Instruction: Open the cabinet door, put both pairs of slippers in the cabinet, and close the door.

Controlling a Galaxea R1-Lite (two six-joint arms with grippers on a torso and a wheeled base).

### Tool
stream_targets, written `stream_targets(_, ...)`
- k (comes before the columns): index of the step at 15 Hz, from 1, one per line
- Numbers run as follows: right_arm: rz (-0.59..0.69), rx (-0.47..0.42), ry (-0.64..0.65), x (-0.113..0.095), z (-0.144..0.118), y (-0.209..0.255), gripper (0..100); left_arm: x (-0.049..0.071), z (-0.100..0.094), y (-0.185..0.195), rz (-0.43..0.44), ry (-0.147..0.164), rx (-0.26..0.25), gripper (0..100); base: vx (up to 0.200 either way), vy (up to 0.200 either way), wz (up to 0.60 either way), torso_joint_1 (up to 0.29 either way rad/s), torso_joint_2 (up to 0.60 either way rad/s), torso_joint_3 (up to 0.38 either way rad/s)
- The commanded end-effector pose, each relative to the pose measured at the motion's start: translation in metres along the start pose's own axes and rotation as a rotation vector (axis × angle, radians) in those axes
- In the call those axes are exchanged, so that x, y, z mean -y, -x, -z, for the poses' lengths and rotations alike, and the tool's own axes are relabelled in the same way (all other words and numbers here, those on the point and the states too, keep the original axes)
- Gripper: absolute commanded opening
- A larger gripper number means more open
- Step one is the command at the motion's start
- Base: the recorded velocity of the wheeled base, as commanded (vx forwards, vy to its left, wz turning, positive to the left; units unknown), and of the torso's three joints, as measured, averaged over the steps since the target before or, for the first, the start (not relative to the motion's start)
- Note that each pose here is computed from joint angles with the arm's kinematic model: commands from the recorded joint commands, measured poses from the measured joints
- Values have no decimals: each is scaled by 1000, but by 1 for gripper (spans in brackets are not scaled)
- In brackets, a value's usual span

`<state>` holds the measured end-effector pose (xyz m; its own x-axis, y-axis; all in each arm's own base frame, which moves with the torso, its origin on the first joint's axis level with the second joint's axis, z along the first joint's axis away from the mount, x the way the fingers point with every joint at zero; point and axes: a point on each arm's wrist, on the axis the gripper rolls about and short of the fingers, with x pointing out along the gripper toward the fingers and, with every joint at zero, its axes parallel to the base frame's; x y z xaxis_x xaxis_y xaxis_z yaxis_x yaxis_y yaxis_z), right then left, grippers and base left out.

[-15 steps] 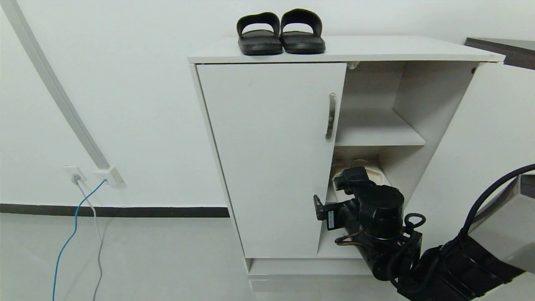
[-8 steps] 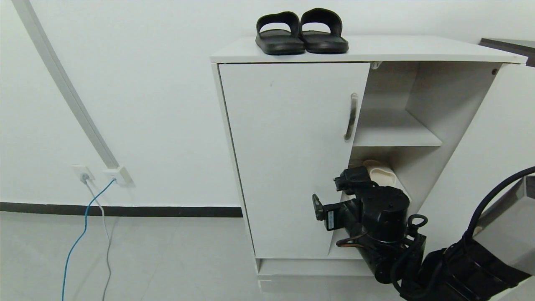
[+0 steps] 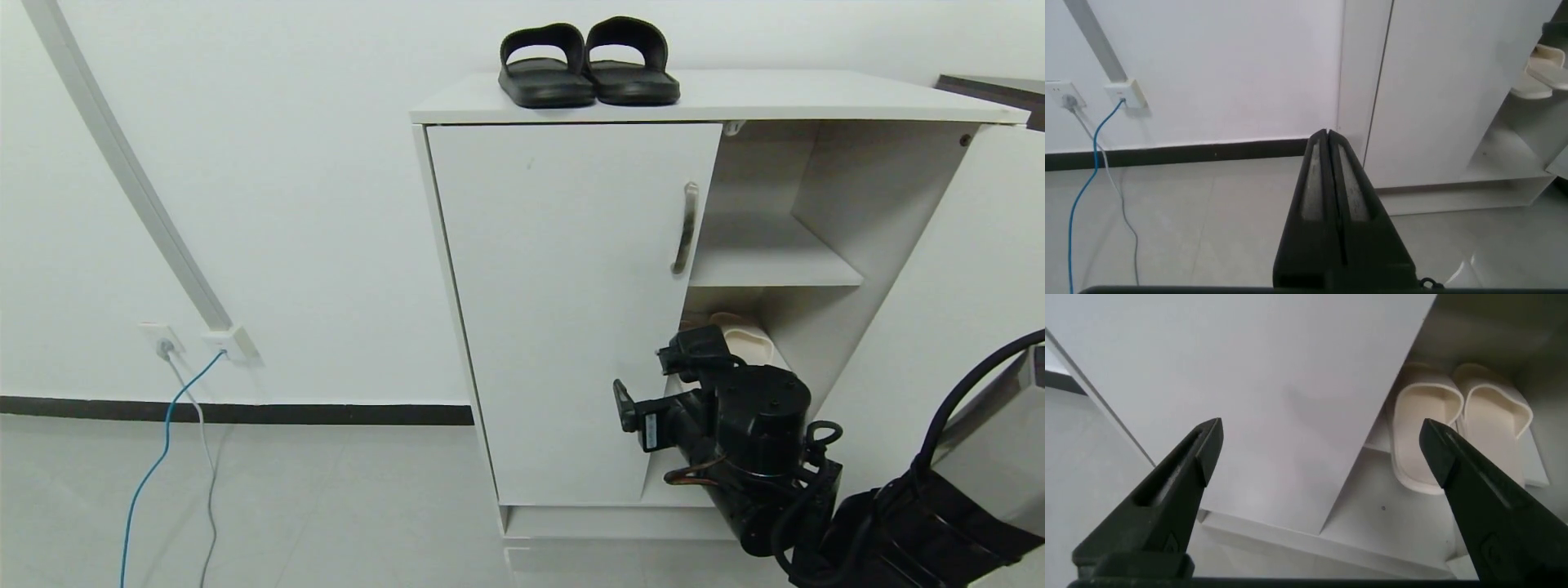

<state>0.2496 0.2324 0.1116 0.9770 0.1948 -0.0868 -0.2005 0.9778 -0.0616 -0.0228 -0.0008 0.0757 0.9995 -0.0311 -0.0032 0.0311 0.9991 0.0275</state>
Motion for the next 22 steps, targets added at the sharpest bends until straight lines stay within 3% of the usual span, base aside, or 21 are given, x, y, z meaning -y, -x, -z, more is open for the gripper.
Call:
stream_targets(1,-3,-4,15,1,1,1,100,0,0,0,0,0,0,0,0,0,0,0,0,0)
stream_targets(17,-73,11,19,-12,-5,20,100,0,0,0,0,0,0,0,0,0,0,1,0,36)
stream_targets(22,-73,10,19,-12,-5,20,100,0,0,0,0,0,0,0,0,0,0,35,-353,-302)
